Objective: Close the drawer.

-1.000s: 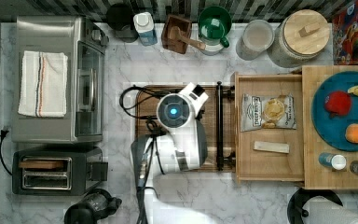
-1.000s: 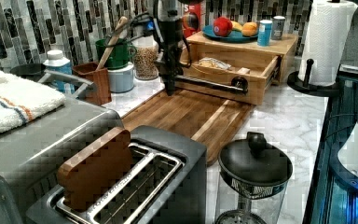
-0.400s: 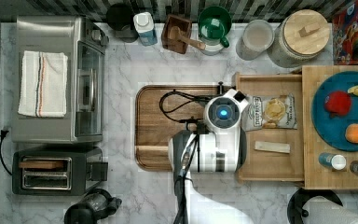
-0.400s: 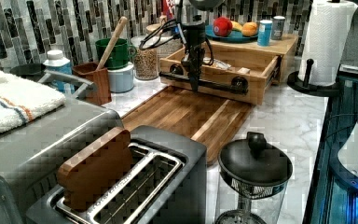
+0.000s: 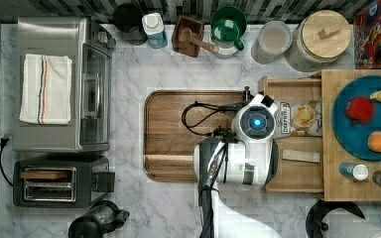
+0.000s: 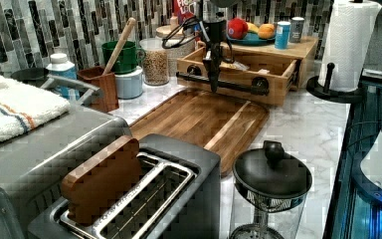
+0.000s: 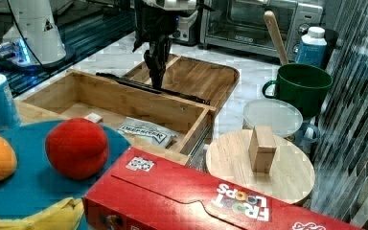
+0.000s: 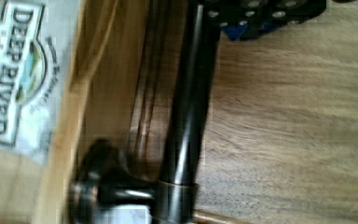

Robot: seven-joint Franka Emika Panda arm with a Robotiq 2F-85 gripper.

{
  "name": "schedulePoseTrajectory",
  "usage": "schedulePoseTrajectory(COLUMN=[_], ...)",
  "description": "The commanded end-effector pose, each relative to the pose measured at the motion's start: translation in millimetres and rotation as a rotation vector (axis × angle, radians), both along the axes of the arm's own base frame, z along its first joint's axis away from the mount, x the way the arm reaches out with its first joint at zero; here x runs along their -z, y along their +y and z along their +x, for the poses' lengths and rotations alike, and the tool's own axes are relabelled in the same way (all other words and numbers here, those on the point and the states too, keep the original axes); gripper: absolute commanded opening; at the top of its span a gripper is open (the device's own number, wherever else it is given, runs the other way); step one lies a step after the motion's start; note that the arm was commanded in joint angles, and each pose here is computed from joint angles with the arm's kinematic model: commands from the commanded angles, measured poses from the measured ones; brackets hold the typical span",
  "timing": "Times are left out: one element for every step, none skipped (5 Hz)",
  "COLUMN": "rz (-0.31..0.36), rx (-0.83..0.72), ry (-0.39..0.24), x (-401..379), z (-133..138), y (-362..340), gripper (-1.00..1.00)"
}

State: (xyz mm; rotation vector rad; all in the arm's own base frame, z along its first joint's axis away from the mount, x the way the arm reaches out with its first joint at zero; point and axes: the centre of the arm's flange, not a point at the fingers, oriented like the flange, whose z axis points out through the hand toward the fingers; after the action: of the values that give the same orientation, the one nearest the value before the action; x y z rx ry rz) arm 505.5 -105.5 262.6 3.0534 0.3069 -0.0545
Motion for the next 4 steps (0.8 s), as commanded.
schedulePoseTrajectory(rz=[-0.059, -0.059, -0.085, -0.104], rx=[0.079, 0.097, 0.105, 0.1], ry=[-0.152, -0.155, -0.185, -0.186], x=[-51.5, -54.6, -58.1, -65.3], z=[4.5, -3.6, -10.5, -17.6], y=[-159.7, -189.9, -217.3, -240.1], gripper=[-1.0, -1.0, -1.0, -1.0])
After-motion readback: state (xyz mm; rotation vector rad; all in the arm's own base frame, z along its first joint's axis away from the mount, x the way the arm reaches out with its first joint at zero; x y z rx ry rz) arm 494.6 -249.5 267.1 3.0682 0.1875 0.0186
